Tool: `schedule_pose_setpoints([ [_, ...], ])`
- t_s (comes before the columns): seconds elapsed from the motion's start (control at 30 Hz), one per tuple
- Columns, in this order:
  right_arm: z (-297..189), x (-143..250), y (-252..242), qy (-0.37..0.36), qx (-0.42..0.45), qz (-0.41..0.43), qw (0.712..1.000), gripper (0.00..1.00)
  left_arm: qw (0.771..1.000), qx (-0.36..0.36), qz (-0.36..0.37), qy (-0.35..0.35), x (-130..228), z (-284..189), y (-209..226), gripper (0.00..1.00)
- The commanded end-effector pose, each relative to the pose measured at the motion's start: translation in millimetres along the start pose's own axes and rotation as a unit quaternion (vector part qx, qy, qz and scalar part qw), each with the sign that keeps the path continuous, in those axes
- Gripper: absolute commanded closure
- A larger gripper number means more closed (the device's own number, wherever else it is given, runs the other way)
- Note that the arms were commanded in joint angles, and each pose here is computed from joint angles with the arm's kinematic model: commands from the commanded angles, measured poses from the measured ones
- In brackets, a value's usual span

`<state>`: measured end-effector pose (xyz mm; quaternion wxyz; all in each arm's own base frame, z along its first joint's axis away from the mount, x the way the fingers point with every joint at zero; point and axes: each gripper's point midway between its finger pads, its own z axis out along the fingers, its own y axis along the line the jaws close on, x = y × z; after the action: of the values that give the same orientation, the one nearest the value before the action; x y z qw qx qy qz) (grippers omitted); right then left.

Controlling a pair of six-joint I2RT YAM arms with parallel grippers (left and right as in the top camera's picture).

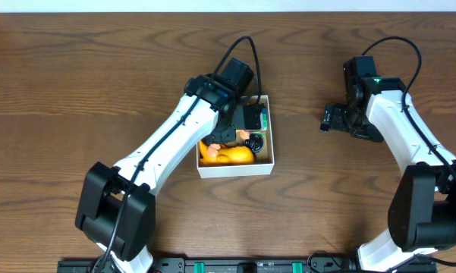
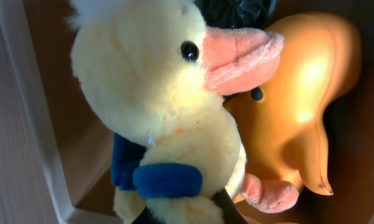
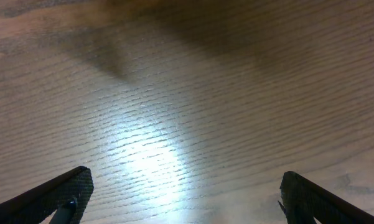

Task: Pack container
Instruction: 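Press the duck down into the box with the left gripper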

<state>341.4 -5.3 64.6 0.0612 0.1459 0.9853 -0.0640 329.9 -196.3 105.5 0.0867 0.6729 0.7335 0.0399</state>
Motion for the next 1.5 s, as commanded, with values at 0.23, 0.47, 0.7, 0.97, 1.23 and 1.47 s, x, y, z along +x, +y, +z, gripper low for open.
schedule_pose_setpoints([
  [0.23,-5,-8,-4,-0.011,0.003,-0.001,1.0,0.01,1.0,0.025,0.012,-0.013,12,14,9,0.94],
  [0.47,-5,-6,-4,-0.007,0.004,-0.002,1.0,0.01,1.0,0.02,0.014,-0.017,8,24,15,0.94],
  [0.7,-5,-6,-4,-0.007,0.004,-0.002,1.0,0.01,0.999,0.033,0.013,-0.009,8,40,14,0.87],
  [0.97,-5,-5,-5,-0.005,0.005,-0.002,1.0,0.01,1.0,0.021,0.012,-0.011,6,43,20,0.02],
  [1.23,-5,-4,-5,-0.004,0.005,-0.005,1.0,0.01,1.0,-0.012,-0.012,0.009,11,32,30,0.02],
  [1.47,-5,-6,-8,-0.007,0.014,-0.006,1.0,0.01,0.996,-0.08,-0.029,-0.037,1,-29,42,0.02],
])
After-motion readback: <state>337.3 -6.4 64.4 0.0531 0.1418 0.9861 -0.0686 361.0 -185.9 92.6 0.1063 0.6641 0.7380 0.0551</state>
